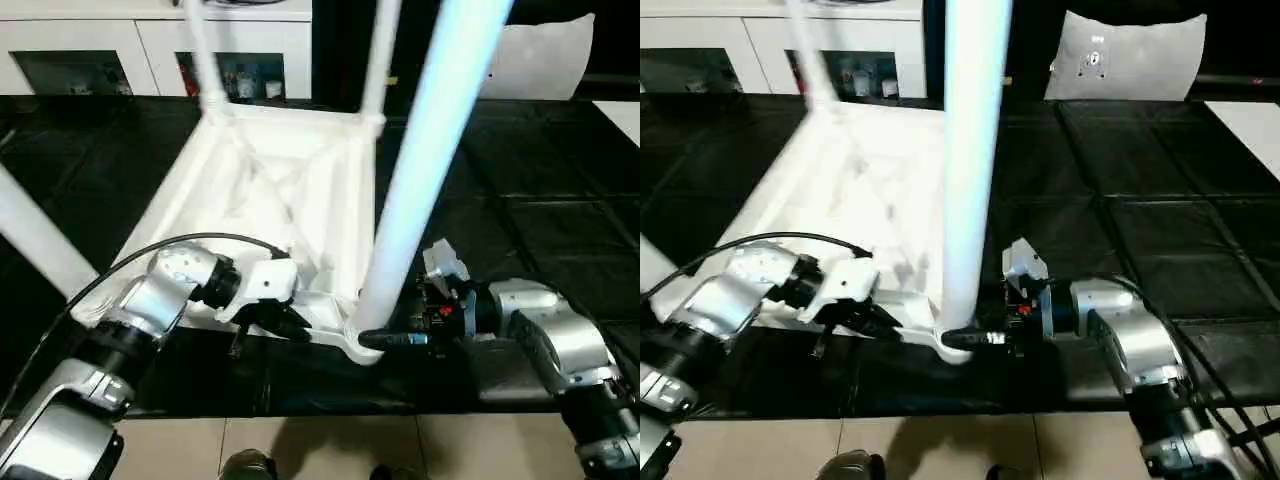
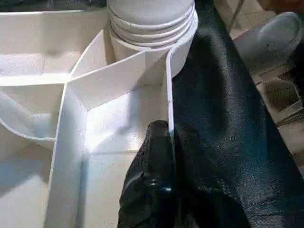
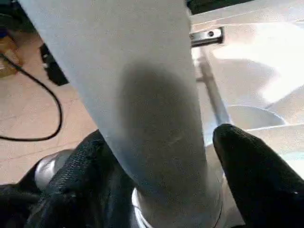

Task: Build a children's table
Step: Rotate leg to tighten

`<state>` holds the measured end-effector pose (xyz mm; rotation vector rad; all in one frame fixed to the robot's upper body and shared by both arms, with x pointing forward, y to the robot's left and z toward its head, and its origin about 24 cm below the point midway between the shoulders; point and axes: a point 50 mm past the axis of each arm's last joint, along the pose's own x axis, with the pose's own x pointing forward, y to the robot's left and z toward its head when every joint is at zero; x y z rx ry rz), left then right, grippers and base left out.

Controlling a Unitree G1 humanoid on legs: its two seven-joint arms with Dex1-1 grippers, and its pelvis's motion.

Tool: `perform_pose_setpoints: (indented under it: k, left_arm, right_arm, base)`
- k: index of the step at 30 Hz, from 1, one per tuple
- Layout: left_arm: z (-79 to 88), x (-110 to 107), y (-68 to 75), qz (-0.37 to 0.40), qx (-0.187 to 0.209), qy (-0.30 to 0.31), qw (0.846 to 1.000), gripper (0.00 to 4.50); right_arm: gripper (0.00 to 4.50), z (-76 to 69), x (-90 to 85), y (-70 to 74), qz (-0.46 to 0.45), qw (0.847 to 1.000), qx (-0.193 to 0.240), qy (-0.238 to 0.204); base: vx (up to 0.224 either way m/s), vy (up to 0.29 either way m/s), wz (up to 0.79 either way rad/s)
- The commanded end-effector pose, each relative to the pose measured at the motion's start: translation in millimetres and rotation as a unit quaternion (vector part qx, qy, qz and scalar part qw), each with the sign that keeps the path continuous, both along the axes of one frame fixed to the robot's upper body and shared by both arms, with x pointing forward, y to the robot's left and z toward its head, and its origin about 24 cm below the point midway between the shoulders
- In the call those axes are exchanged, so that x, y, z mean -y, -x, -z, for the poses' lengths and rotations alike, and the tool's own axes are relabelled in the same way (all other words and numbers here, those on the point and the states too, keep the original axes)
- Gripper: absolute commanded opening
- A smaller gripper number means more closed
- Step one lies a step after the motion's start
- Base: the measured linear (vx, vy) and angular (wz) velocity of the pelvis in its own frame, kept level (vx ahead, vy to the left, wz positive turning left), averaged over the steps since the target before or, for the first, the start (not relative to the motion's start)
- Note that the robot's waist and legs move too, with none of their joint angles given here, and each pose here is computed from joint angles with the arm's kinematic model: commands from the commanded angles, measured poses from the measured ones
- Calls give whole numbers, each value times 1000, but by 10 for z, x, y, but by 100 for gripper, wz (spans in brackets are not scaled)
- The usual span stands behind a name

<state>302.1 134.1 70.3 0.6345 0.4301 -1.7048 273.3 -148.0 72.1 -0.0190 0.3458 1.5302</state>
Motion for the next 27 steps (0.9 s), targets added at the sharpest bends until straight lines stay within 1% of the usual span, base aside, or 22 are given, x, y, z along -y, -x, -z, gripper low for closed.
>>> perform_pose_setpoints:
  k: [1,2,3,7,10,16,20,21,22,25,27]
  left_arm:
    - [-12,85,28,47,0,-13,999,0]
    - [-6,80,25,47,0,-14,999,0]
    - [1,72,20,47,0,-16,999,0]
    - [7,64,10,42,3,-17,999,0]
    - [16,57,1,35,6,-16,999,0]
    - [31,49,-6,18,3,-6,1000,0]
    - [20,55,-12,-15,-4,16,1000,0]
    - [10,68,-23,-41,-4,27,999,0]
    - [10,68,-23,-41,-4,27,999,0]
    - [5,96,-47,-87,-3,37,995,0]
    - [-1,139,-67,-122,-4,54,991,0]
  right_arm:
    - [307,-24,1,-1,-14,1000,-4,-1]
    - [307,-22,3,0,-19,1000,-6,2]
    - [284,-19,8,0,-25,1000,-7,6]
    - [269,-17,16,1,-30,999,-9,11]
    - [235,-18,10,3,-34,999,-10,11]
    - [215,-1,-19,26,-35,999,-17,6]
    - [211,34,-67,49,-2,1000,-28,-12]
    - [211,74,-120,53,31,999,-26,-18]
    - [210,74,-120,53,31,999,-26,-18]
    - [210,146,-200,41,84,996,-19,-22]
    - [209,195,-250,17,126,992,-17,-21]
  base:
    - [0,0,0]
    - [0,0,0]
    - [0,0,0]
    - [0,0,0]
    - [0,0,0]
    - [0,0,0]
    - [0,0,0]
    - [0,0,0]
    - [0,0,0]
    - [0,0,0]
    - [0,0,0]
